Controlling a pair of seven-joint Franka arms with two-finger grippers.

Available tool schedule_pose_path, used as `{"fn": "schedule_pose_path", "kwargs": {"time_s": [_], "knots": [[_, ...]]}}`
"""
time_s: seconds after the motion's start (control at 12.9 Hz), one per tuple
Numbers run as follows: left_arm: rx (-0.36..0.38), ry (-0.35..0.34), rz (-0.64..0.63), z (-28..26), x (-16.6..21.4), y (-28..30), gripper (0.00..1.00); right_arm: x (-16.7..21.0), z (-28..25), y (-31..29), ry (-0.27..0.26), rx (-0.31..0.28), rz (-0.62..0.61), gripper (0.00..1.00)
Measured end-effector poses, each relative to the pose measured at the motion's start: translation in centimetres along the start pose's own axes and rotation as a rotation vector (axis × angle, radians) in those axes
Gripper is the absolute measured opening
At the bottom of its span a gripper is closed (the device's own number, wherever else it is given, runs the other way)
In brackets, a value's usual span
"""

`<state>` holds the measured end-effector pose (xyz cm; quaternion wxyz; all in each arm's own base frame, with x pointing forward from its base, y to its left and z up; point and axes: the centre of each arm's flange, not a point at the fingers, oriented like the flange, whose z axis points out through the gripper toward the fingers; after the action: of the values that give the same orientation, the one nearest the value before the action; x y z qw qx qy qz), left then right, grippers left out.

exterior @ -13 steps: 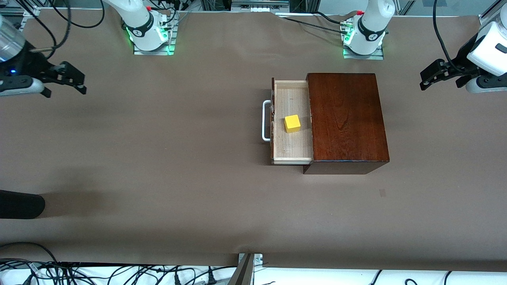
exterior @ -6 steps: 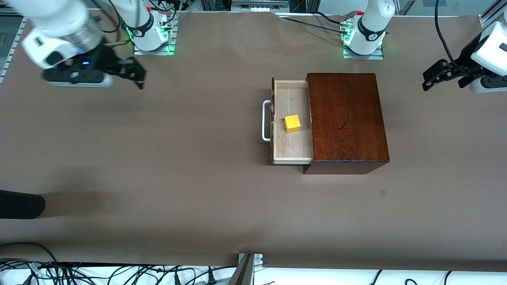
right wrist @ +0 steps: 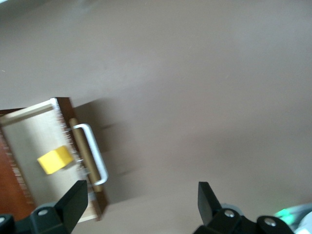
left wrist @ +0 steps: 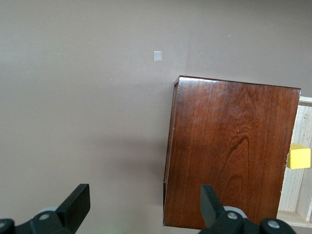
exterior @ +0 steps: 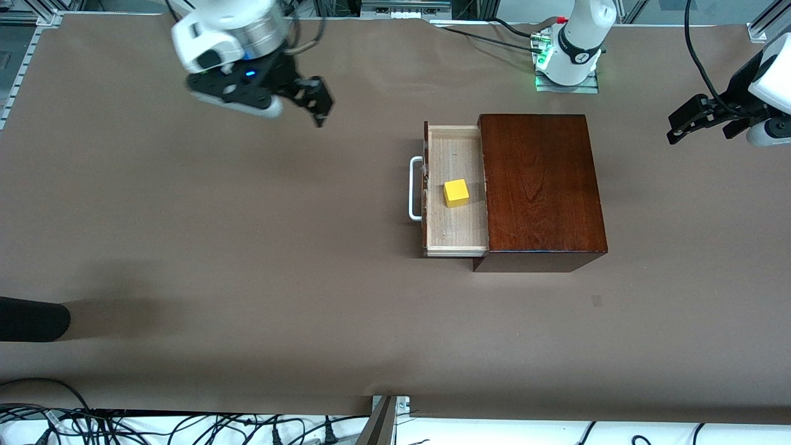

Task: Open drawer, take yellow block, close drawer
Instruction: 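Move the right gripper above the yellow block in the drawer, then lower the right gripper and close it on the yellow block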

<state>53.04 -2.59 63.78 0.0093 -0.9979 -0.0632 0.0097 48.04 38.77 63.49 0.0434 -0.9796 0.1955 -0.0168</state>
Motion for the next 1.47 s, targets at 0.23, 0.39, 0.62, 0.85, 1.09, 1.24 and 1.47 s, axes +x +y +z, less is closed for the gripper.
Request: {"fn": "schedule_pose_path", "kwargs": {"time_s": [0.23,0.39,0.62,0.85,1.09,1.24,1.47], "knots": [[-0.013,0.014,0.000,0.2,0.5,0.2,1.00,-4.6,1.4,-5.6,-0.016,0.022,0.146,1.00],[-0.020,0.020,-0.004,0.5,0.9,0.2,1.00,-7.0,4.4,-9.4,0.000,0.003,0.254,1.00],[-0.020,0.016,-0.009,1.1,1.4,0.1,1.00,-9.3,9.5,-13.2,0.004,-0.013,0.440,1.00],[-0.019,0.015,-0.010,1.2,1.5,0.0,1.00,-9.3,12.7,-15.2,-0.008,0.024,0.748,1.00],[-0.019,0.014,-0.009,1.2,1.5,0.1,1.00,-8.8,15.3,-16.3,-0.024,0.047,1.012,1.00],[-0.019,0.014,-0.008,1.2,1.5,0.1,1.00,-8.7,17.5,-16.8,-0.028,0.035,1.128,1.00],[-0.019,0.014,-0.005,1.2,1.4,0.3,1.00,-9.5,19.4,-17.5,-0.036,0.034,1.183,1.00]]}}
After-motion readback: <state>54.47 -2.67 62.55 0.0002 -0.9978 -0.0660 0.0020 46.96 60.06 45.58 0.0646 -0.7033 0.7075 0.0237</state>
